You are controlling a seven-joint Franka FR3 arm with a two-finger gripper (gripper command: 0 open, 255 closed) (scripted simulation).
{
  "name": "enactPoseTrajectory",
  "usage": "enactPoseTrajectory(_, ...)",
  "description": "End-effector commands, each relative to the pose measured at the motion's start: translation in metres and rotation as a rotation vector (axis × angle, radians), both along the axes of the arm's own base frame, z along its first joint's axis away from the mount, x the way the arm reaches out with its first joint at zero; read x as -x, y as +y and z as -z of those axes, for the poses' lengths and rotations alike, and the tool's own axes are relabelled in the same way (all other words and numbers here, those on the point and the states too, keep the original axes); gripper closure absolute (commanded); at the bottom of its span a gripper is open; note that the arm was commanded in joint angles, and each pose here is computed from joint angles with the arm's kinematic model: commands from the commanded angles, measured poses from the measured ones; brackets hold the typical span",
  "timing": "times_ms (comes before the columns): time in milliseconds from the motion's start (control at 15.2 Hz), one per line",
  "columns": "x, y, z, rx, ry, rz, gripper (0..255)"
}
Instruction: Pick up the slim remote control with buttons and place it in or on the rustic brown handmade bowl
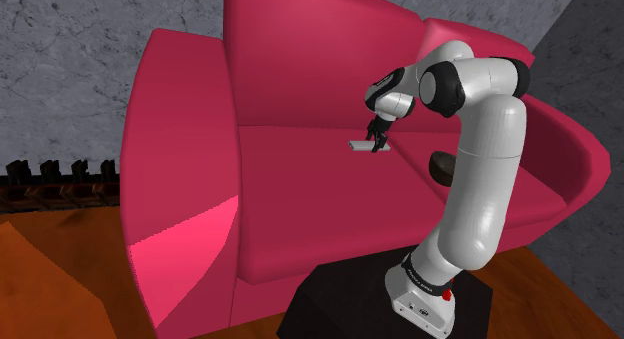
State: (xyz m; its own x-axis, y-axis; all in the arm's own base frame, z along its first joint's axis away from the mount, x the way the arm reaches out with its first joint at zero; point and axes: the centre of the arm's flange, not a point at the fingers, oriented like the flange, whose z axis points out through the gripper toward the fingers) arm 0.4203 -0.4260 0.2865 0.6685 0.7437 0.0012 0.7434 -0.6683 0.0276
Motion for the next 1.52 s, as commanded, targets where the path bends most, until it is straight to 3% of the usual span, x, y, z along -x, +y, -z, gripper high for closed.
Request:
enactPoseTrajectory(0, 0.000, 0.000, 0.000, 0.000, 0.000, 0.000, 0)
enactPoseTrajectory(132, 0.000, 0.000, 0.000, 0.000, 0.000, 0.000, 0)
enactPoseTrajectory(198, 0.000, 0.000, 0.000, 0.000, 0.000, 0.000, 255)
enactPoseTrajectory(792, 0.000, 0.000, 0.000, 0.000, 0.000, 0.000, 255)
enactPoseTrajectory(1452, 0.000, 0.000, -0.053, 0.000, 0.000, 0.000, 255)
